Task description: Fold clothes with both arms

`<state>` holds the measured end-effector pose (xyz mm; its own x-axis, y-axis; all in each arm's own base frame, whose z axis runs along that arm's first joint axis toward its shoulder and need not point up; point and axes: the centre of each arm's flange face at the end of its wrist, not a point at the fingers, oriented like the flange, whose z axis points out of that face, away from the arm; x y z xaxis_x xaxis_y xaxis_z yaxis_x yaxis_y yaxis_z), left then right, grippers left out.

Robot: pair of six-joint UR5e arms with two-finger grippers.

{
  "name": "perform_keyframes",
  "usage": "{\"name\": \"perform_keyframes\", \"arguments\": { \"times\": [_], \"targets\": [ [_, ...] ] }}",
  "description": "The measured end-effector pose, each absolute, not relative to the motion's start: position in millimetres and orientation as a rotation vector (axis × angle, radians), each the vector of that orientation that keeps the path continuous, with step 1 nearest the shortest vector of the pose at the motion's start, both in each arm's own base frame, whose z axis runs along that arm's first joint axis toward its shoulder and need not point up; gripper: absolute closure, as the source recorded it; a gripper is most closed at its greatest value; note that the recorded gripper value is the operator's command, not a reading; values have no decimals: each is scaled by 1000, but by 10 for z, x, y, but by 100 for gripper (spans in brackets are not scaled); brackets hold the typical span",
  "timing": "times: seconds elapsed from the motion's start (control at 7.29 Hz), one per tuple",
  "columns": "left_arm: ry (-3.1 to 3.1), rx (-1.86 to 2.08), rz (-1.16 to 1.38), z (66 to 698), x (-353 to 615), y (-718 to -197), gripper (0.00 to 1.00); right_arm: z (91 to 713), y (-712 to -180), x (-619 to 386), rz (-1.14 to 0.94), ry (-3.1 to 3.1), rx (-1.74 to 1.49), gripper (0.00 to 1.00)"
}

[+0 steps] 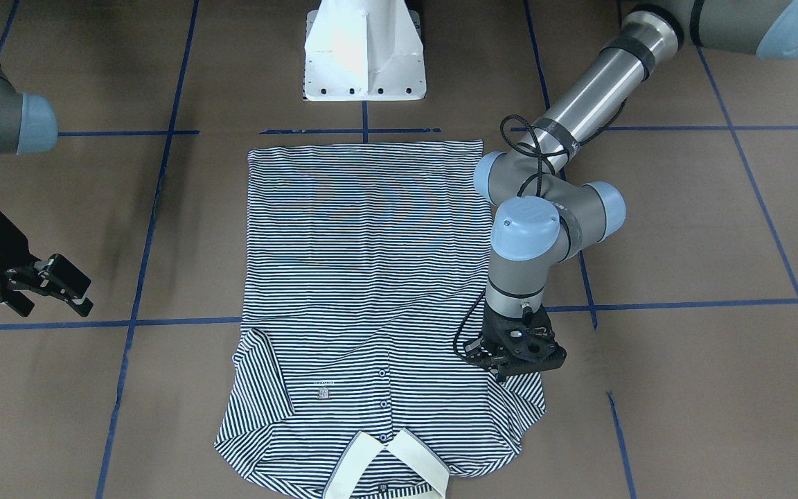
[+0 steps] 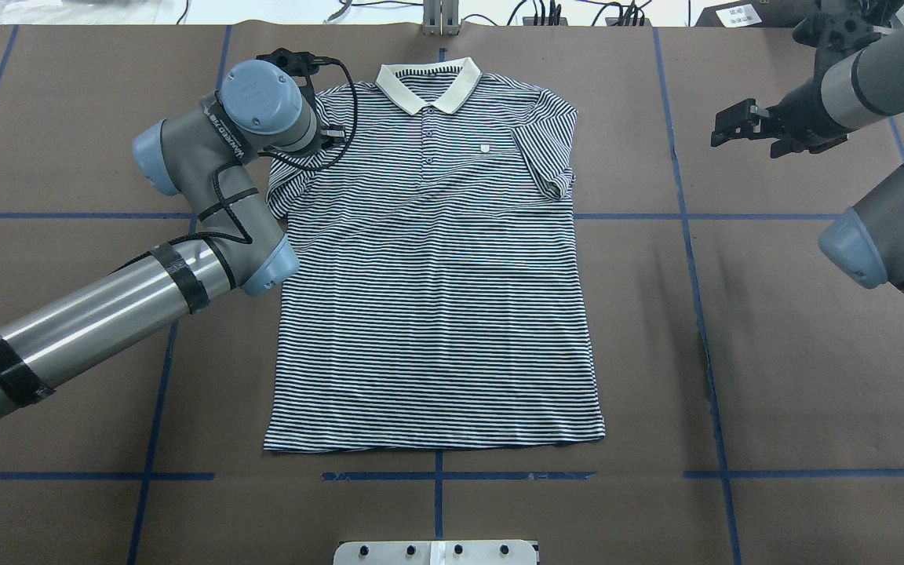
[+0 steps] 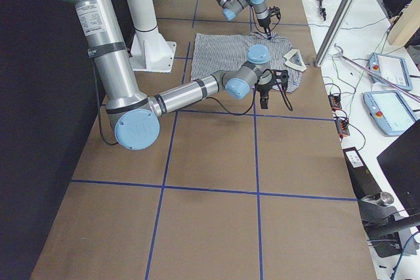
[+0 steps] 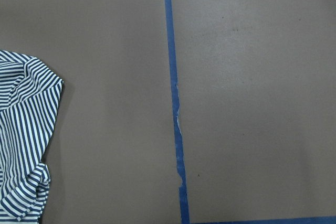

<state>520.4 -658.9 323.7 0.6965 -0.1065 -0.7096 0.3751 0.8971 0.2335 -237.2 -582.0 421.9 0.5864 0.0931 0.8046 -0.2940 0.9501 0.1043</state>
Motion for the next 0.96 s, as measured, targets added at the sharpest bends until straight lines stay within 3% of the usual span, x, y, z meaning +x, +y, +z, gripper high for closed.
{"name": "perform_keyframes", "arguments": {
  "times": [0.96],
  "targets": [
    [775,384,-284,2533,5230,-6648,100,4252,-5801,-2362,229,-917,232,0]
  ]
}}
